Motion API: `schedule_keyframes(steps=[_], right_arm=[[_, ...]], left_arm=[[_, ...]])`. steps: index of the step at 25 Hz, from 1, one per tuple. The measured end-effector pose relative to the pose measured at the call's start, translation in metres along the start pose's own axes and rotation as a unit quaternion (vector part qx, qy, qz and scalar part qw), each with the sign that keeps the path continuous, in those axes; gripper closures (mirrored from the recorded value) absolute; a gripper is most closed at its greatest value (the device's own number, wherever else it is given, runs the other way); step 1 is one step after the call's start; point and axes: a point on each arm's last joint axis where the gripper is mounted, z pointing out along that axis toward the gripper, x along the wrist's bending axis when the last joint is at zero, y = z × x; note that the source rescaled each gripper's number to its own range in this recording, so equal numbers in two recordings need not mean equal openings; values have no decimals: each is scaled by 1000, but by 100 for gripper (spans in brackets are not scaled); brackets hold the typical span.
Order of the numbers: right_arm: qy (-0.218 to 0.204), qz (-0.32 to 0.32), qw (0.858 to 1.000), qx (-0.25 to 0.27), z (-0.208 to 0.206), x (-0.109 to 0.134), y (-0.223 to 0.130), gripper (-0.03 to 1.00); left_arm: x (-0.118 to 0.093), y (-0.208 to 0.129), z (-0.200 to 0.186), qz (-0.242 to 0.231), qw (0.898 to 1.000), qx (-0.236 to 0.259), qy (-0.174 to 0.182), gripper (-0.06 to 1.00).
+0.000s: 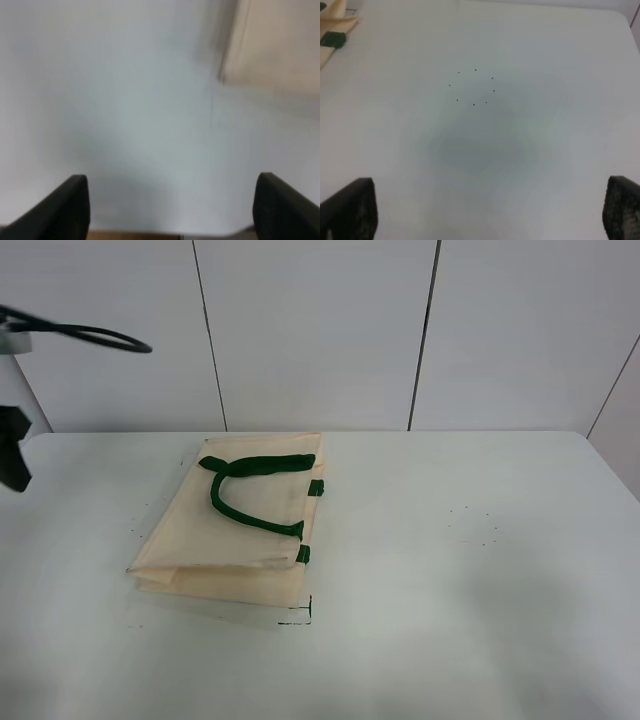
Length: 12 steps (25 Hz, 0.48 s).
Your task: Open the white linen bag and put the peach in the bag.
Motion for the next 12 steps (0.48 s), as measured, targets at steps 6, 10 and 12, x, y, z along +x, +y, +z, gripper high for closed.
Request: schedule_keyframes(steps=[6,10,12], right_arm=[[0,0,1000,0,0,0,0,-3],[0,0,1000,0,0,0,0,-3],[0,0,1000,0,0,0,0,-3]], left_arm=[[5,-100,-14,-2,998,-58,-2,-1],[7,-161,-9,3,992,-124,-3,-1],[7,-185,-5,3,985,-171,-5,-1]])
